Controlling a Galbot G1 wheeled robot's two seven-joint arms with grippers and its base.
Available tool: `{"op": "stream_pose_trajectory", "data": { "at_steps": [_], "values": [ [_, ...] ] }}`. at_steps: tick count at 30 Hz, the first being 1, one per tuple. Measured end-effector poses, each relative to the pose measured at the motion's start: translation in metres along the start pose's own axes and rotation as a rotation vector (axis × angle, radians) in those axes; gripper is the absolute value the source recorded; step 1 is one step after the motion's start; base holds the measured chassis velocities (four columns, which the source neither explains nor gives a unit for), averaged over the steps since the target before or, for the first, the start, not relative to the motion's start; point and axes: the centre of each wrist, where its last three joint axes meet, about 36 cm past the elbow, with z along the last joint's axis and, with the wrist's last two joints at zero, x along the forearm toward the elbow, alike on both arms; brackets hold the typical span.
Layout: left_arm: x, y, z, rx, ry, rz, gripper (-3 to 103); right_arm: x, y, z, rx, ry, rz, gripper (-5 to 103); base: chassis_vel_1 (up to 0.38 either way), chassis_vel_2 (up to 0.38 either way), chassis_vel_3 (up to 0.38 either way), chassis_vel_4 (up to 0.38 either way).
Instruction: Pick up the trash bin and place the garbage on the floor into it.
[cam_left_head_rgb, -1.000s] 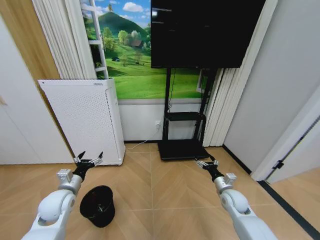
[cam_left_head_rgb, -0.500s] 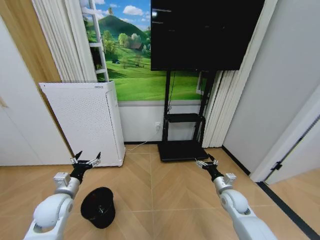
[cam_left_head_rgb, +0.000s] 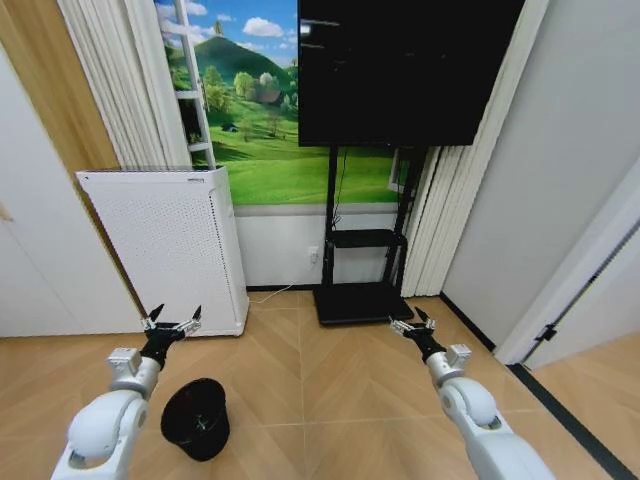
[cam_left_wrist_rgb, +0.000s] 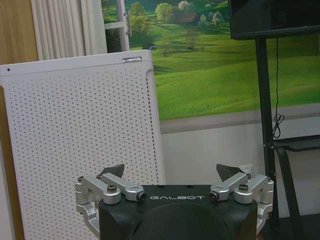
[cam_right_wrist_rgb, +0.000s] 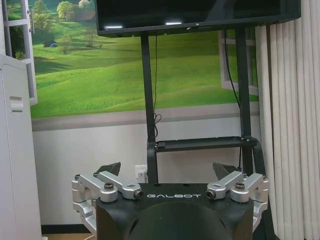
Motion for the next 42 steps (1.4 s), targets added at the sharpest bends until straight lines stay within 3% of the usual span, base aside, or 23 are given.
{"op": "stream_pose_trajectory", "data": {
  "at_steps": [42],
  "values": [
    [-0.0055,0.0025,0.0021,0.01,0.004,-0.002,100,-0.0055,0.0069,0.0008,-0.012,0.001,-0.001,100,-0.003,-0.006,-0.005,-0.004]
  ]
}}
